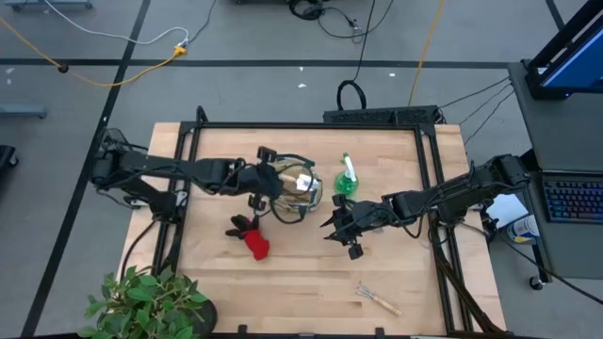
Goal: Pick & Place Garden tools in Gardening bag
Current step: Put the brown trowel into the light brown gardening bag
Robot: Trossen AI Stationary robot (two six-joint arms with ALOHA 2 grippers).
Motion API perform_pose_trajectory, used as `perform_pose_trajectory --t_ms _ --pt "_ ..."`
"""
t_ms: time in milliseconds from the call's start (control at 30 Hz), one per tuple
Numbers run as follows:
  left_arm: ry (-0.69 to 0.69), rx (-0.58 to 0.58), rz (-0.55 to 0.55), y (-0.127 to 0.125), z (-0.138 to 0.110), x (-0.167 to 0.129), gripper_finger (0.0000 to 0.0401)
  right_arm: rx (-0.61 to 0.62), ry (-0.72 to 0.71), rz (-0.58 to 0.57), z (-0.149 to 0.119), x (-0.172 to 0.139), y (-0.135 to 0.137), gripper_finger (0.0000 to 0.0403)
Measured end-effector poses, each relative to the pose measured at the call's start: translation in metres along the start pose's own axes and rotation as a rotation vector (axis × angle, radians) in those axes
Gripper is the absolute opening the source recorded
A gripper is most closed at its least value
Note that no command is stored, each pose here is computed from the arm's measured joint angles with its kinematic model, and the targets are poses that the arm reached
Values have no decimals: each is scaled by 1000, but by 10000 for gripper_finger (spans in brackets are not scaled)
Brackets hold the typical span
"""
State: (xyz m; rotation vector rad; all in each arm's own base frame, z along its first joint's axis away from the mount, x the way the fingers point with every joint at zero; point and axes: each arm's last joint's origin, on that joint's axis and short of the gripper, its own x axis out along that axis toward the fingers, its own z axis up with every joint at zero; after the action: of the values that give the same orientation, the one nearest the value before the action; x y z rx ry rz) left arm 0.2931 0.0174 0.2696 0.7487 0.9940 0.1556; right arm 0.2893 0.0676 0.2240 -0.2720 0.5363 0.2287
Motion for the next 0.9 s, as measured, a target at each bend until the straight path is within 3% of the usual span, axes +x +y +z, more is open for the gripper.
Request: perform_pose_trajectory --t_ms 300,633,733,900 --pt "135 35 -73 -1 -17 10 67 1 0 4 -1 0 0 151" --pt "-50 58 -133 -10 6 20 67 1 -26 -1 -16 3 4 151" --pt "-44 129 -150 -15 8 31 67 2 -59 -8 -13 3 3 151" --pt "-36 119 -169 -18 9 54 67 3 -108 -17 -9 3 2 150"
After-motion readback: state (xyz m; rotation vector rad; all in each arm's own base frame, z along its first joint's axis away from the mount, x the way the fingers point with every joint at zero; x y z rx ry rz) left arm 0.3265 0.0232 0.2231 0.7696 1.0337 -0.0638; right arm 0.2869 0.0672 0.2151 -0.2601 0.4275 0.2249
